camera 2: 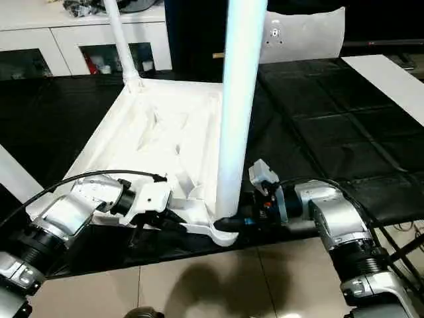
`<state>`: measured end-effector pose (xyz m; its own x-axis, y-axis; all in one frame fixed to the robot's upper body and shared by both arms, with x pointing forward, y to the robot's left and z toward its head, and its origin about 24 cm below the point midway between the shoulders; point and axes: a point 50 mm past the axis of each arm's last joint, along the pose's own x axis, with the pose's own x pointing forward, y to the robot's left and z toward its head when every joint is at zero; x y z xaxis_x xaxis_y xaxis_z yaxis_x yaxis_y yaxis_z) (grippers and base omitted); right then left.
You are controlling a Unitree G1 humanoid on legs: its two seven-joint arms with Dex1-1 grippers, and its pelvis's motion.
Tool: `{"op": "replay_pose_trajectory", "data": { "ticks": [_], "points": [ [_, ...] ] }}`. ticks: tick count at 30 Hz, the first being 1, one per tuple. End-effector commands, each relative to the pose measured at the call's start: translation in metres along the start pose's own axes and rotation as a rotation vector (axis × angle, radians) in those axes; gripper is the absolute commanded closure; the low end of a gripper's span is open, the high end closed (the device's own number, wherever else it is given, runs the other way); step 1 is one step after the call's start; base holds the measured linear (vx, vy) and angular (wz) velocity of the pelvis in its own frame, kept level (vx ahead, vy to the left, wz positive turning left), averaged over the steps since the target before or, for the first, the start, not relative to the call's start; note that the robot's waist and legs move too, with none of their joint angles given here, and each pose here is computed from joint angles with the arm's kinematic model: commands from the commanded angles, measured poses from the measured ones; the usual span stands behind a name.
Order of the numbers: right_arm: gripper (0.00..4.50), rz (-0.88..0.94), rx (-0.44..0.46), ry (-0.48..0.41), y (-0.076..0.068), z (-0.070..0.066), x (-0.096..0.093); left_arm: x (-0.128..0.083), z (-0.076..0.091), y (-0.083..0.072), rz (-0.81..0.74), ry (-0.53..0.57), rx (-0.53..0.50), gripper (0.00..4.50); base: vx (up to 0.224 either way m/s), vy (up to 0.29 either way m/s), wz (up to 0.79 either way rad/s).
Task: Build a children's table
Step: Rotate leg to tighten
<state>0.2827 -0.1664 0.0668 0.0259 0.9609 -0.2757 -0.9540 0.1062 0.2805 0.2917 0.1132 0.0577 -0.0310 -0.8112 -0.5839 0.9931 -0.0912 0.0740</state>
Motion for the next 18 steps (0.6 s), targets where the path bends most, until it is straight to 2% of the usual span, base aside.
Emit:
{"op": "replay_pose_trajectory", "data": {
  "ticks": [1, 3, 4, 12, 14, 15, 17, 18],
  "points": [
    [2.26, -0.059, 0.028, -0.090, -0.003, 0.010, 0.010, 0.012, 0.005, 0.002, 0.053, -0.018, -0.040, 4.50, 0.000, 0.000, 0.00],
    [2.27, -0.127, 0.033, -0.099, -0.006, 0.011, 0.015, 0.014, 0.008, 0.006, 0.101, -0.034, -0.070, 4.50, 0.000, 0.000, 0.00],
    [2.27, -0.286, 0.070, -0.123, -0.015, 0.011, 0.024, 0.018, 0.013, 0.012, 0.175, -0.061, -0.122, 4.50, 0.000, 0.000, 0.00],
    [2.28, -0.322, 0.082, -0.128, -0.017, 0.011, 0.027, 0.020, 0.014, 0.014, 0.201, -0.067, -0.136, 4.50, 0.000, 0.000, 0.00],
    [2.28, -0.646, 0.148, -0.177, -0.035, 0.011, 0.047, 0.036, 0.025, 0.033, 0.438, -0.115, -0.258, 4.50, 0.000, 0.000, 0.00],
    [2.28, -0.739, 0.164, -0.195, -0.040, 0.011, 0.052, 0.041, 0.028, 0.038, 0.502, -0.126, -0.294, 4.50, 0.000, 0.000, 0.00],
    [2.28, -0.795, 0.184, -0.247, -0.042, 0.012, 0.060, 0.045, 0.032, 0.041, 0.553, -0.133, -0.318, 4.50, 0.000, 0.000, 0.00],
    [1.97, -0.789, 0.188, -0.258, -0.042, 0.012, 0.061, 0.045, 0.032, 0.041, 0.555, -0.131, -0.318, 4.50, 0.000, 0.000, 0.00]
  ]
}}
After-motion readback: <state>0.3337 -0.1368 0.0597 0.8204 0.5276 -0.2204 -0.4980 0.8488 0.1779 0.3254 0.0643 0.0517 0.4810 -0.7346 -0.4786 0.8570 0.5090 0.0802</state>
